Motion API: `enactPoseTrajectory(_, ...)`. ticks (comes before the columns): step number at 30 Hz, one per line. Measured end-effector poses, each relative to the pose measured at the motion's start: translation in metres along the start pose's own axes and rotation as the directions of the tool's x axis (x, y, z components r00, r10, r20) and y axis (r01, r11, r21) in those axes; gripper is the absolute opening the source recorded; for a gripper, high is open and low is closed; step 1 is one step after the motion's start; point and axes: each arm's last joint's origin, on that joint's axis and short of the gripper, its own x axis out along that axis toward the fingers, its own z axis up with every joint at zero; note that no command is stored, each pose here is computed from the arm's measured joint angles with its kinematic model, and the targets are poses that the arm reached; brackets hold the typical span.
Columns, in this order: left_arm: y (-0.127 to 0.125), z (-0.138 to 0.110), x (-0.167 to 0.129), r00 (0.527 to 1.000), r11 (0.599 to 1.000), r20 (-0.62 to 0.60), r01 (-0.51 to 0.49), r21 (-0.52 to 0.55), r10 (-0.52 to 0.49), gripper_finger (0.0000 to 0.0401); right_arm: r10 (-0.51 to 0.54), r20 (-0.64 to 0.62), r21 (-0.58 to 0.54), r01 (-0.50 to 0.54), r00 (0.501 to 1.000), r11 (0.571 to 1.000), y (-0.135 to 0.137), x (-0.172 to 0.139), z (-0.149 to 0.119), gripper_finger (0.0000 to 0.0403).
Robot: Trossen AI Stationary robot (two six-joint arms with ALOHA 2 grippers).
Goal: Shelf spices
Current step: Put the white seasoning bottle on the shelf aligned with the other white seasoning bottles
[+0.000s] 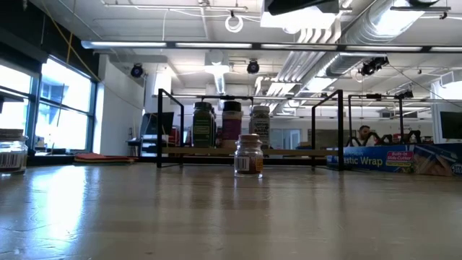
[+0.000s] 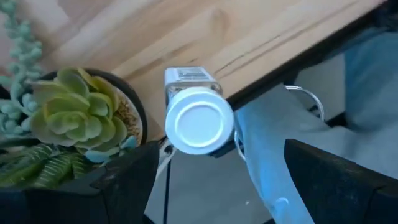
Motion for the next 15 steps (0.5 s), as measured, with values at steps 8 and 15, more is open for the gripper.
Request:
enactPoseTrajectory(8,-0.005,-0.006,0.031,0.995,0.995,-0.013,-0.095,0.009,0.095,0.0338,0.019,-0.013,-0.017,-0.019,1.0,1.0,0.008,0.003,-0.005,0.0)
enactPoseTrajectory(15,-0.008,0.003,0.036,0.993,0.987,0.029,-0.117,0.111,0.114,0.0335,0.04,-0.015,0.009,-0.04,0.999,0.999,0.01,0.002,-0.006,0.0)
